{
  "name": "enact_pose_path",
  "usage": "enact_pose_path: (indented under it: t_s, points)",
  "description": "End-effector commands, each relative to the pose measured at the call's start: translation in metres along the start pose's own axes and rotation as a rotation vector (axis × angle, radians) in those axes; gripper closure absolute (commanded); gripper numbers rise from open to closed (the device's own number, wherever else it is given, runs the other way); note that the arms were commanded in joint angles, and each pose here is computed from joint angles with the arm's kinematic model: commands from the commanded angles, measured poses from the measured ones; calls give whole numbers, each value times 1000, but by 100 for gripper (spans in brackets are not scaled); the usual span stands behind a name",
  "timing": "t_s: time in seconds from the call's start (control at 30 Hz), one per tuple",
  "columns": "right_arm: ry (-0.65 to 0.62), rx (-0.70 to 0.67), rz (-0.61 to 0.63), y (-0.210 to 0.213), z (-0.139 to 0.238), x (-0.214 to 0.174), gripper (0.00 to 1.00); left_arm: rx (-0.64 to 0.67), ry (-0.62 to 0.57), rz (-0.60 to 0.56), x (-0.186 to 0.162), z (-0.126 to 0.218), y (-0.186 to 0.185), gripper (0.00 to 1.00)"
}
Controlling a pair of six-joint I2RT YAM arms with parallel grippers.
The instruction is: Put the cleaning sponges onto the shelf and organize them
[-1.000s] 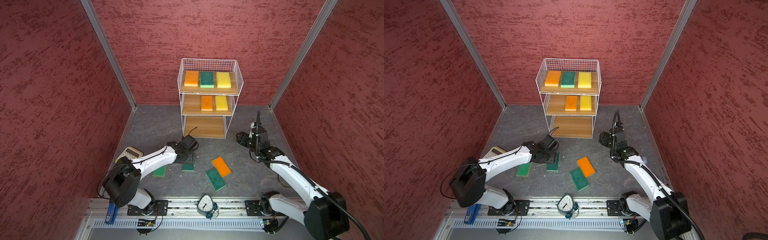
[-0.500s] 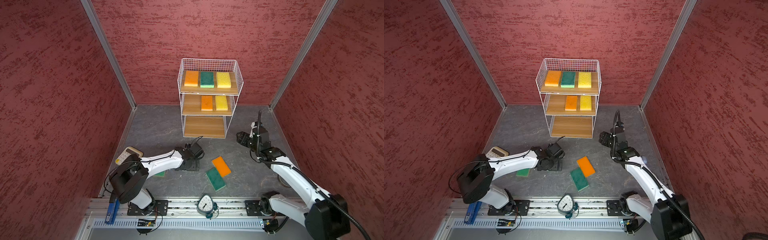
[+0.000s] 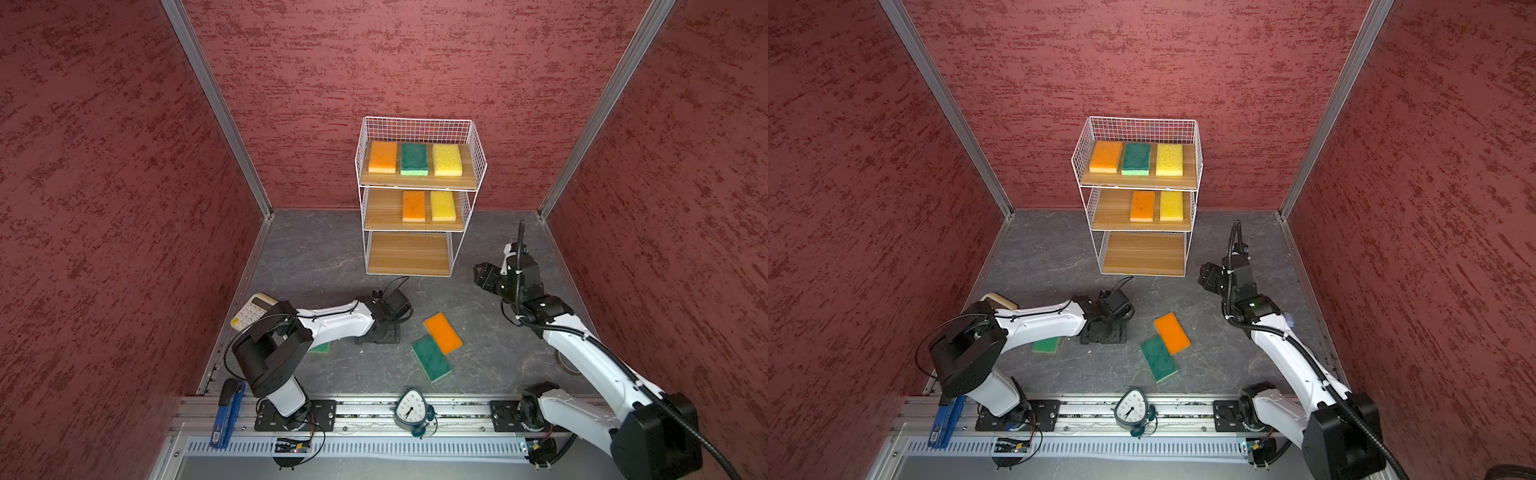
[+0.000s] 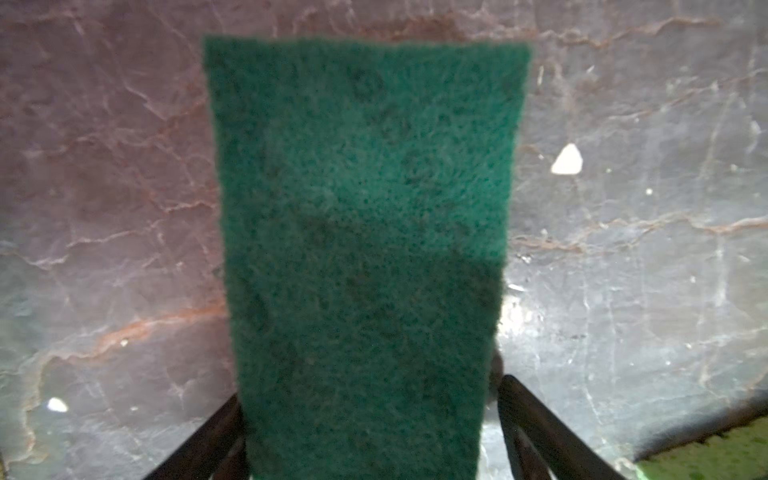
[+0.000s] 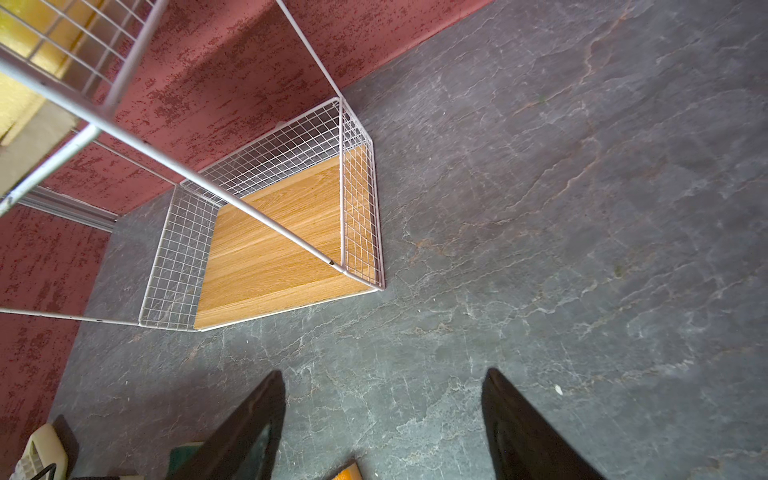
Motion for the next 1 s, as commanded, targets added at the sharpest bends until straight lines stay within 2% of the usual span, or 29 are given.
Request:
enact_pose_path:
  t_s: [0.0,0.1,0.27,0.47,0.7,0.8,0.97]
  points:
    - [-13,7,21,1,4,1,24,33,-19,4,-1,-6,4,20]
    - [26,38,28,5,2,-6,25,66,-38,8,0,-4,12,26]
    - [75,103,56,14,5,-20,25,51,-72,-6,3,12,17,29]
    - [101,134,77,24,12,-31,25,26,-143,-28,15,51,20,33]
    - [60,183,98,35,25,-24,23,-59,-378,-28,46,128,18,37]
    - [50,204,111,38,29,-23,23,-105,-470,-34,60,156,19,35]
    - [35,225,122,38,32,-25,23,-157,-561,-54,88,183,16,34]
Point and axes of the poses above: each gripper's point midway between its finger pads, its own z axis back along the fingers, its own y axis along the line the jaws close on, x = y × z, the point moved 3 cm from there along z, back along the fingers, and after that the axes turned 3 degrees about -z, right-handed, at the moved point
